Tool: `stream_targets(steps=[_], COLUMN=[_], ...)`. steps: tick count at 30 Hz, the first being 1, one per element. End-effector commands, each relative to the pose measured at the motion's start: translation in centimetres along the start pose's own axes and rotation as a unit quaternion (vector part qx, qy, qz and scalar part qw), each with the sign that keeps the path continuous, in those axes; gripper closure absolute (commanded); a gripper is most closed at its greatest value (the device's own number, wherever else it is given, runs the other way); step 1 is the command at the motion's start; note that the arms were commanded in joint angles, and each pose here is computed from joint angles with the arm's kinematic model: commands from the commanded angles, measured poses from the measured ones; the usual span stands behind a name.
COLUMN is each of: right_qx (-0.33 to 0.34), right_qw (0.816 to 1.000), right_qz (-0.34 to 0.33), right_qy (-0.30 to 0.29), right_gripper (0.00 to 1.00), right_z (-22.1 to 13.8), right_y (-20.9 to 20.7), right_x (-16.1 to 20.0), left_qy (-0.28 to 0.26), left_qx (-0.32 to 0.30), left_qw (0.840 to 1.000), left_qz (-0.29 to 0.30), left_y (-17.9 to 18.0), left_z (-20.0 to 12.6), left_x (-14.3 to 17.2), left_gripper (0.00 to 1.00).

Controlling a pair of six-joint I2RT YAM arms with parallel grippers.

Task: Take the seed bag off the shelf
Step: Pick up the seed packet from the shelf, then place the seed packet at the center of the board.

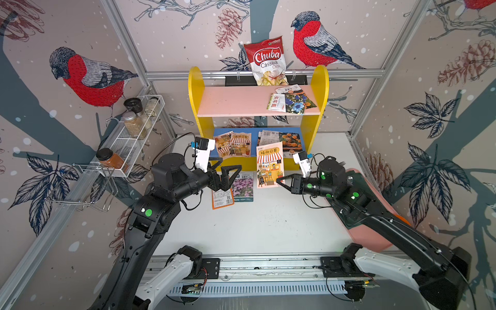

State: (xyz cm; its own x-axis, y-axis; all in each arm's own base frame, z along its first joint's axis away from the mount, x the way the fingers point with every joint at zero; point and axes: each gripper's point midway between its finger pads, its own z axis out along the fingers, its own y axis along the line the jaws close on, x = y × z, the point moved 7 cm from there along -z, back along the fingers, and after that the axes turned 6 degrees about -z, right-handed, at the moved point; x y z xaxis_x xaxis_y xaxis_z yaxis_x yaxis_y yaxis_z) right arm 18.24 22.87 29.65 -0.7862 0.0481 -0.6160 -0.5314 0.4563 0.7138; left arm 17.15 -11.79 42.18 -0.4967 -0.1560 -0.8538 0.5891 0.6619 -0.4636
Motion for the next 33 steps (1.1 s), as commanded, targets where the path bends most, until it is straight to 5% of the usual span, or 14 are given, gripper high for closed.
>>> stream_targets(steps=[1, 11, 33], right_qx=[-0.016, 0.014, 0.053], right_qw=[0.999, 0.997, 0.989], right_qz=[0.01, 0.07, 0.1], right_qy=[-0.032, 0.012, 0.095], right_gripper=[1.0, 1.0, 1.0], right_z=[0.2, 3.6, 9.8], right_y=[-0.5, -6.2, -13.6], right_x=[0.3, 4.5, 5.9], left_qy=[0.027, 0.039, 0.048], left_qx=[0.01, -0.004, -0.017], left_qw=[1.0, 0.999, 0.999], left_qz=[-0.003, -0.007, -0.008], left_y=[0.0, 0.6, 1.3], left_z=[-0.3, -0.9, -1.2], left_x=[1.4, 3.1, 4.8], left_gripper=[0.03, 0.03, 0.03])
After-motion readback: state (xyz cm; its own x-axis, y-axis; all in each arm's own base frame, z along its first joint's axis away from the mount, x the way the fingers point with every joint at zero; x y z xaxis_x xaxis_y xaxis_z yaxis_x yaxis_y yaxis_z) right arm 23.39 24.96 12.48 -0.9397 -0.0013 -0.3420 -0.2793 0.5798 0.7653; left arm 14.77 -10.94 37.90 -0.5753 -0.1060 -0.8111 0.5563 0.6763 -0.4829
